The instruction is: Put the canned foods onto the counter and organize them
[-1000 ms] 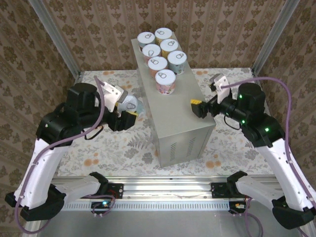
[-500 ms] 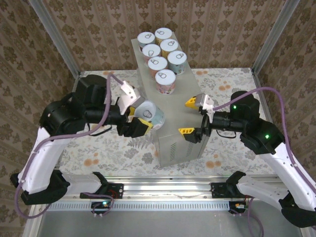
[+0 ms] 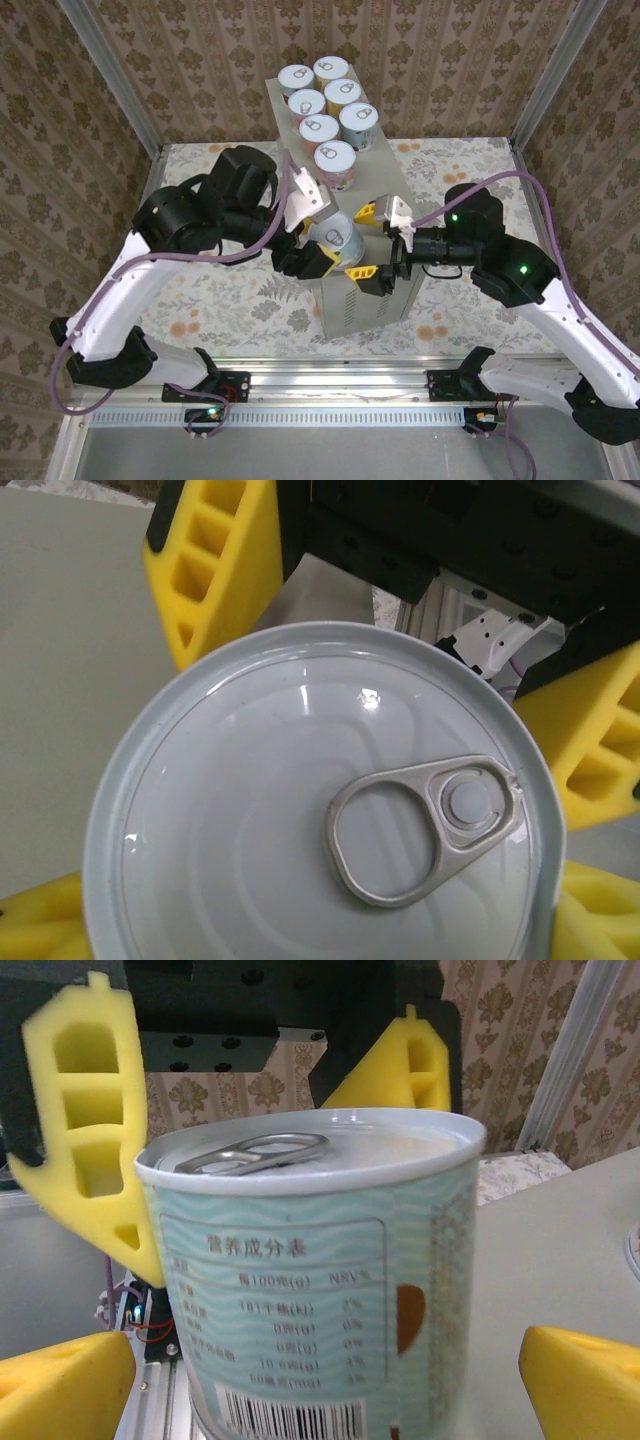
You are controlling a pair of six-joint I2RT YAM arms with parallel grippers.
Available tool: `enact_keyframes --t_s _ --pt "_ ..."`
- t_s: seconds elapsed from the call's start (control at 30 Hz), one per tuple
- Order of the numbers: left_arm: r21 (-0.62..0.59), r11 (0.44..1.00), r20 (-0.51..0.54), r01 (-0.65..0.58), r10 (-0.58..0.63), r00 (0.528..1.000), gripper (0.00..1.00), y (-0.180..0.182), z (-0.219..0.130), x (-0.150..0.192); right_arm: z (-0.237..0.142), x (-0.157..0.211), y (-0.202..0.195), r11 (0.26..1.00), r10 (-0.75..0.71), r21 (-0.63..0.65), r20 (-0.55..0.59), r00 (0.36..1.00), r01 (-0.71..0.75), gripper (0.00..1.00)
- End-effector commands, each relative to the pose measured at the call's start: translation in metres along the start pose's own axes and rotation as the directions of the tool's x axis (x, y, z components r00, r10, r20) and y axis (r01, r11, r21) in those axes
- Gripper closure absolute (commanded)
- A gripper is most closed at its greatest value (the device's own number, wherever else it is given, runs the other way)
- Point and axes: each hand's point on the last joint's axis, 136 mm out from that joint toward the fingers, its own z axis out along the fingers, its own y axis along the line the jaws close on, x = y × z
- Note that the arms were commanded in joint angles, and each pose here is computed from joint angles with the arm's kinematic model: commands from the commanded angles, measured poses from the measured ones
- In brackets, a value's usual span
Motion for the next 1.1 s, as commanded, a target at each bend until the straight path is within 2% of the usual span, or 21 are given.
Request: enact_keyframes --t_s 0.0,0.17,0.3,0.53,0.73,1.07 --pt "-0.012 0.995 0.116 -0.101 0.102 0.988 0.32 -0.004 -0.009 -0.032 0.001 -0.012 -0.003 1.0 -0.011 0.018 0.03 1.0 0.011 0.01" --pt "-0.016 0.994 0.11 -0.109 0.11 0.988 0.31 0.0 -0.003 -0.033 0.003 -0.002 -0.006 0.999 -0.003 0.035 -0.002 1.0 0.003 0.1" --pt "-0.026 0.993 0.107 -0.115 0.117 0.987 0.3 0.003 0.0 -0.034 0.004 0.005 -0.012 0.998 0.004 0.067 -0.025 1.0 -0.002 0.23" --pt "-0.043 0.992 0.114 -0.122 0.126 0.986 0.23 0.007 0.002 -0.037 0.002 0.013 -0.027 0.988 0.015 0.153 -0.044 0.999 -0.008 0.37" --pt "-0.061 0.991 0.117 -0.121 0.128 0.985 0.14 0.013 0.005 -0.038 -0.003 0.017 -0.033 0.982 0.034 0.187 -0.024 0.999 -0.029 0.42" --pt "-0.092 0.988 0.154 -0.124 0.137 0.979 0.0 0.017 0.003 -0.047 -0.015 0.029 -0.047 0.964 0.084 0.255 -0.024 0.996 -0.075 0.44"
